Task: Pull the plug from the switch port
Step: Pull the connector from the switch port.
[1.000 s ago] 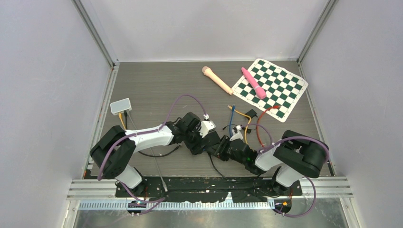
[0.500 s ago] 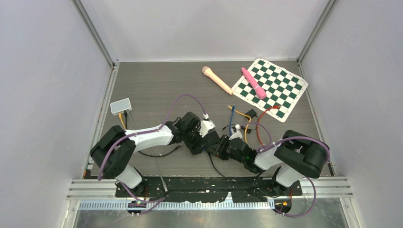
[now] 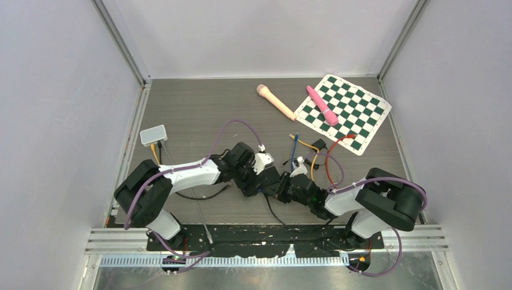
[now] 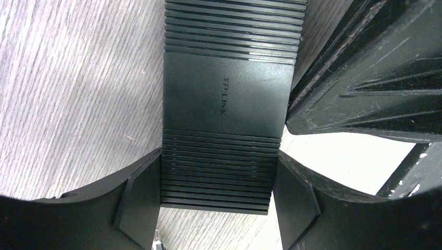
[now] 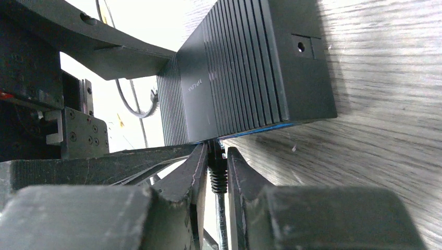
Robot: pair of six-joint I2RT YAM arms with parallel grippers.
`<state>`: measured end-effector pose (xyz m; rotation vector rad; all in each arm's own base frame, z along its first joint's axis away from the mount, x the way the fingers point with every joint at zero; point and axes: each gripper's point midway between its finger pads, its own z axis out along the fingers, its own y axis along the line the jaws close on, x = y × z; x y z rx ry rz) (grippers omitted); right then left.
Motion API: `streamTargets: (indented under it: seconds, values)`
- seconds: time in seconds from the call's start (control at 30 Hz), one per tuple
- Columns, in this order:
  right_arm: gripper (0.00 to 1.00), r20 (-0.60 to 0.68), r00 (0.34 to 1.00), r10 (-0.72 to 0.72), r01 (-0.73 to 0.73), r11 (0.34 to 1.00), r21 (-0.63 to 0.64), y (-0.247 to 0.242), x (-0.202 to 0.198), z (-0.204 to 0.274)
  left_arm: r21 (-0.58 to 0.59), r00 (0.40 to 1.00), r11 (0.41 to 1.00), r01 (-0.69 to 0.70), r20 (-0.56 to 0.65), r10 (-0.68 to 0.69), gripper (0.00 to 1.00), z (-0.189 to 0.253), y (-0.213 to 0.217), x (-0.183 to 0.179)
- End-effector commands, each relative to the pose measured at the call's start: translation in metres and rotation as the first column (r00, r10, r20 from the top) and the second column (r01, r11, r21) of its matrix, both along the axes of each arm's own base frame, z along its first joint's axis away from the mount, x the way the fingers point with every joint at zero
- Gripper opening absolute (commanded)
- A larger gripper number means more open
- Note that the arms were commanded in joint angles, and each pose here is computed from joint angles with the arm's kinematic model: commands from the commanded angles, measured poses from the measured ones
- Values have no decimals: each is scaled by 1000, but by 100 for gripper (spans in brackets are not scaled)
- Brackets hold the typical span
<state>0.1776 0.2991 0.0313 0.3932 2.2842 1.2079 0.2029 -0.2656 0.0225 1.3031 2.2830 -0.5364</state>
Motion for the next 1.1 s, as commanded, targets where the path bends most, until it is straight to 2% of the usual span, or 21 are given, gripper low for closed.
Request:
streamTargets:
  seconds: [0.0, 0.13, 0.27, 0.47, 0.6, 0.7, 0.83, 1.07]
  values:
    - [5, 58, 994, 95, -95, 995, -9, 11, -2, 17, -43, 1000, 999, 3, 22, -2, 44, 9, -7, 2]
    - [5, 89, 970, 227, -232, 971, 60, 28, -20, 35, -37, 1000, 999, -8, 28, 9, 45, 9, -6, 4]
    - [5, 64, 977, 205, -202, 978, -53, 16, -17, 17, -28, 999, 999, -20, 32, 21, 45, 8, -5, 6]
    - [5, 89, 948, 306, -306, 952, -10, 30, -30, 30, -20, 998, 999, -36, 43, 37, 46, 8, -3, 9]
    - [5, 129, 955, 268, -277, 959, 53, 26, -32, 36, -7, 998, 999, -49, 46, 49, 46, 7, -2, 12]
    - [5, 124, 952, 278, -286, 957, 48, 26, -34, 36, -4, 997, 998, -59, 51, 59, 47, 8, -1, 13]
    - [5, 76, 959, 274, -270, 961, -64, 14, -33, 21, 5, 995, 997, -75, 59, 74, 47, 7, 1, 16]
    - [5, 115, 920, 375, -373, 927, -41, 22, -45, 41, 16, 996, 997, -78, 43, 77, 47, 4, 0, 16]
